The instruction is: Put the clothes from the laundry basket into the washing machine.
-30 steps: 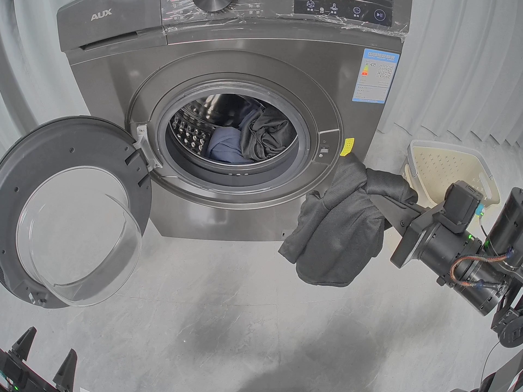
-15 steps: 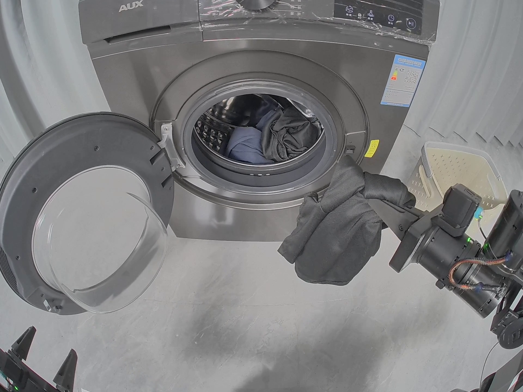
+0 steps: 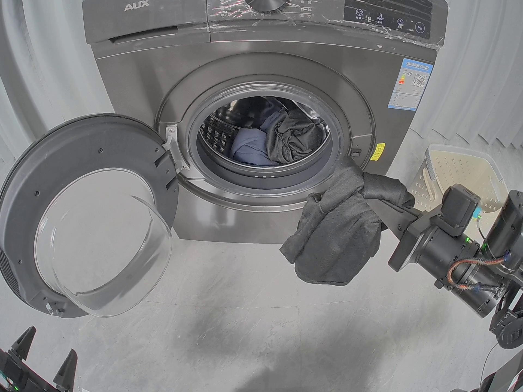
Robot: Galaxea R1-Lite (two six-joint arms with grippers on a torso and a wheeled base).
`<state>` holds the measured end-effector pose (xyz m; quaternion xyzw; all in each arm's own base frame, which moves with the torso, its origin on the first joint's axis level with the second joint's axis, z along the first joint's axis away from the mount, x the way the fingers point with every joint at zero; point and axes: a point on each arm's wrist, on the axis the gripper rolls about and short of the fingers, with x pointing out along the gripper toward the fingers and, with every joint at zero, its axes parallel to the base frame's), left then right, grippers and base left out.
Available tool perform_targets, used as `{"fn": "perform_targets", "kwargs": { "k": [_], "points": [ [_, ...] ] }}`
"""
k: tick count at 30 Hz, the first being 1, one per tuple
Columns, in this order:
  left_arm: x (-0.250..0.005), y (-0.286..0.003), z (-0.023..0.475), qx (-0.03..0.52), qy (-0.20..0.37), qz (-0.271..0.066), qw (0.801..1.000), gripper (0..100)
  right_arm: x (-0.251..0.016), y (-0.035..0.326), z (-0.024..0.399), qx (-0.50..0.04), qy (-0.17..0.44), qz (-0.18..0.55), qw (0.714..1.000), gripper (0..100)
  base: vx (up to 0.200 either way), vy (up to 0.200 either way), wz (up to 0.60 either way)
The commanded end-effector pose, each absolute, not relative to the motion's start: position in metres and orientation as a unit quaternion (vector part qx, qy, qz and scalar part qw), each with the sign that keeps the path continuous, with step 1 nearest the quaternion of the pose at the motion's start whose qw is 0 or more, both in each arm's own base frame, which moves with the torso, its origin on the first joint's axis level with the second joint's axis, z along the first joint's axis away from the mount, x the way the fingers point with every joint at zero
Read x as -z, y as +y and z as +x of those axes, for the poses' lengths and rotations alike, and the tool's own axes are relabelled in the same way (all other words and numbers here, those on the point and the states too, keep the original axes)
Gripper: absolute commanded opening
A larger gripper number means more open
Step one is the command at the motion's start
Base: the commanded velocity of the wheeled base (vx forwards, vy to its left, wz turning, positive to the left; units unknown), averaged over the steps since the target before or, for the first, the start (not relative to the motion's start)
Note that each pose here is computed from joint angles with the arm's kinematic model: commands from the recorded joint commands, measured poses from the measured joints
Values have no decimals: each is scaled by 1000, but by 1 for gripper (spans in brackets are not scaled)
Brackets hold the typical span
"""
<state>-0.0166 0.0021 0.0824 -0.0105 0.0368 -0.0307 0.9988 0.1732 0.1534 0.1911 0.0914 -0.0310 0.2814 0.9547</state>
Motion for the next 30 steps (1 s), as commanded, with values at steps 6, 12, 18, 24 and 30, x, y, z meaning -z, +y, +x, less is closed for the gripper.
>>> {"fn": "perform_targets", "kwargs": {
  "k": [6,12,18,24,30],
  "points": [
    [-77,2,-16,30,46,-10,998,100,-186,157,171,-293,-20,89,952,0,0,0,0],
    [-77,2,-16,30,46,-10,998,100,-189,174,173,-314,-15,110,943,0,0,0,0],
    [-78,2,-16,30,45,-17,998,100,-184,189,175,-330,-4,111,938,0,0,0,0],
    [-103,2,-19,28,-11,-5,1000,100,-189,203,187,-326,-10,132,936,0,0,0,0],
    [-172,-3,-10,150,-22,4,988,100,-195,211,197,-324,-15,163,932,0,0,0,0]
  ]
}}
